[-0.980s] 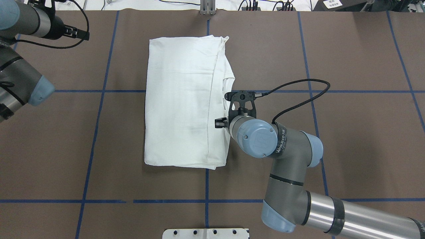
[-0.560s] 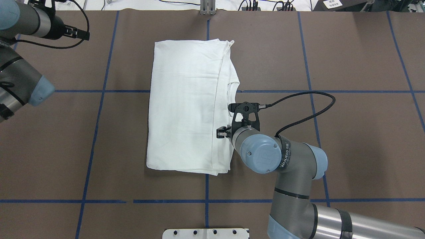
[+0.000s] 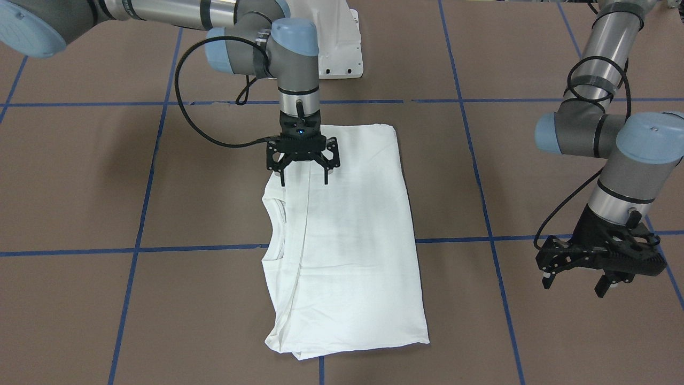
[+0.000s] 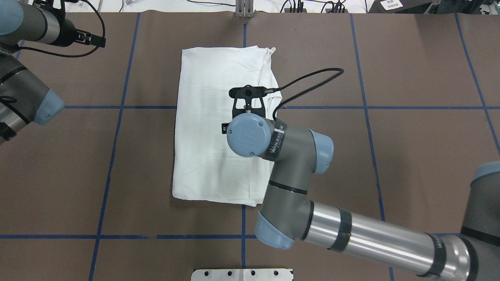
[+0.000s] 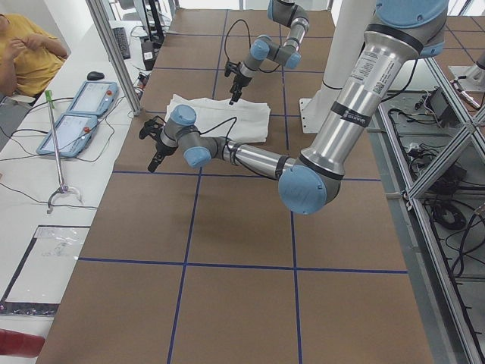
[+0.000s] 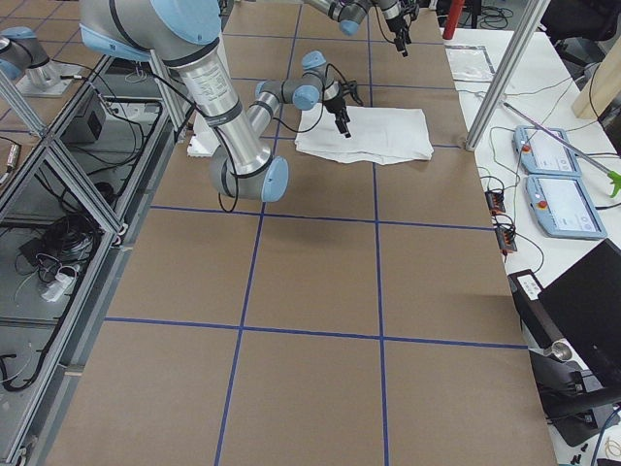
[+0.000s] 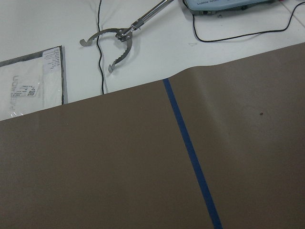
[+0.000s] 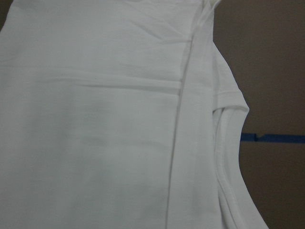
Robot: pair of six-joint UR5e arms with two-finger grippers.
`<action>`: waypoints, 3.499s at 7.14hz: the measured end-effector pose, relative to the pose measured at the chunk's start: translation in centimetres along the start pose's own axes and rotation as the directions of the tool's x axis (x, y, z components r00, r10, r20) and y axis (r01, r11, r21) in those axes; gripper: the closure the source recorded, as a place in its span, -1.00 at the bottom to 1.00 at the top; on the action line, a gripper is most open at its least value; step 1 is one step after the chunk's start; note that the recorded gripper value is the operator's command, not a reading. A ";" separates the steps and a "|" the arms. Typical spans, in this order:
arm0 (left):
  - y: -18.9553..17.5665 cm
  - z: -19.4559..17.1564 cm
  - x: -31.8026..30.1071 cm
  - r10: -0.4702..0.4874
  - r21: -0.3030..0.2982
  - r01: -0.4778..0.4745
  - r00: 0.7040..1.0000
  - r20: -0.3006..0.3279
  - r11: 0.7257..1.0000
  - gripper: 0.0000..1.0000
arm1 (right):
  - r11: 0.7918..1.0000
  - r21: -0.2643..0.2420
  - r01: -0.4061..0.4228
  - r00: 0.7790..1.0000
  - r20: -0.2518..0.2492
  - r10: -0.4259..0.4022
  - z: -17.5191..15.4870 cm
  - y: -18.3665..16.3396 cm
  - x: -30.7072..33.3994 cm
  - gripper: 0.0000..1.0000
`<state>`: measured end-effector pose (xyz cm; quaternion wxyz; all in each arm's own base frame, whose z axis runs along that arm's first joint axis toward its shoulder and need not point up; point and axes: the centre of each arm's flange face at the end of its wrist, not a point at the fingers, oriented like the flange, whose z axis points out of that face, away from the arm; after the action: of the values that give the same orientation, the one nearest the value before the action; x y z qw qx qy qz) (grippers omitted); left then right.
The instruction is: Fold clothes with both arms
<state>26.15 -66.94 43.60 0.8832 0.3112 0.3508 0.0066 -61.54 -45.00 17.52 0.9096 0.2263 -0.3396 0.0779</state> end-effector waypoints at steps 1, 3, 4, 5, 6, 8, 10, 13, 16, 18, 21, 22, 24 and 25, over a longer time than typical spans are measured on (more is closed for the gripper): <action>0.0 0.0 0.0 0.000 0.000 0.000 1.000 0.000 1.000 -1.00 | 1.000 -0.010 0.003 0.999 -0.046 -0.004 1.7 -3.4 -2.0 -1.00; 0.1 0.0 -0.1 -0.002 -0.001 0.002 1.000 0.001 1.000 -1.00 | 0.999 -0.025 0.020 0.991 -0.129 -0.023 4.9 -7.2 -2.5 -1.00; 0.1 0.0 -0.1 -0.002 -0.001 0.002 1.000 0.001 1.000 -1.00 | 0.998 -0.034 0.050 0.987 -0.154 -0.055 5.9 -7.7 -2.1 -1.00; 0.1 0.0 -0.1 -0.002 -0.001 0.002 1.000 0.001 1.000 -1.00 | 0.995 -0.047 0.092 0.980 -0.171 -0.098 6.7 -7.7 -1.5 -1.00; 0.1 0.0 0.0 -0.003 0.000 0.003 1.000 0.000 1.000 -1.00 | 0.991 -0.061 0.120 0.974 -0.187 -0.129 7.6 -7.4 -0.7 -1.00; 0.0 -0.1 0.0 -0.011 0.002 0.011 1.000 -0.001 1.000 -1.00 | 0.988 -0.079 0.134 0.966 -0.212 -0.149 9.1 -6.5 0.9 -1.00; 0.0 -0.1 0.1 -0.019 0.002 0.019 1.000 -0.002 1.000 -1.00 | 0.987 -0.087 0.137 0.963 -0.221 -0.153 9.6 -6.1 1.4 -1.00; 0.1 -0.1 0.1 -0.035 0.001 0.035 0.999 -0.002 0.999 -1.00 | 0.979 -0.117 0.167 0.948 -0.254 -0.192 10.1 -5.7 2.2 -1.00; 0.1 0.0 0.2 -0.042 -0.001 0.042 0.999 -0.003 0.999 -1.00 | 0.963 -0.156 0.221 0.921 -0.291 -0.259 9.7 -6.6 3.4 -1.00; 0.2 0.0 0.3 -0.048 -0.001 0.048 0.999 -0.004 0.999 -1.00 | 0.953 -0.174 0.249 0.905 -0.309 -0.293 9.4 -7.0 6.0 -1.00; 0.5 0.0 0.2 -0.053 0.007 0.054 0.998 -0.014 0.999 -1.00 | 0.938 -0.181 0.295 0.887 -0.312 -0.339 9.2 -6.3 12.7 -1.00; 0.5 0.0 0.2 -0.053 0.008 0.053 0.998 -0.015 0.999 -1.00 | 0.939 -0.165 0.302 0.894 -0.292 -0.340 8.1 -6.4 13.3 -1.00; 0.5 0.0 0.2 -0.053 0.008 0.053 0.998 -0.015 0.999 -1.00 | 0.968 -0.109 0.226 0.941 -0.231 -0.246 5.0 -7.4 9.9 -1.00; 0.5 0.0 0.2 -0.053 0.008 0.053 0.998 -0.015 0.999 -1.00 | 0.981 -0.091 0.170 0.959 -0.212 -0.185 4.2 -8.0 6.9 -1.00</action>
<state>26.39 -66.46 43.73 0.8790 0.3055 0.3657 -0.0160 -56.43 -54.15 21.97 0.9524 0.2129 -0.2179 0.0082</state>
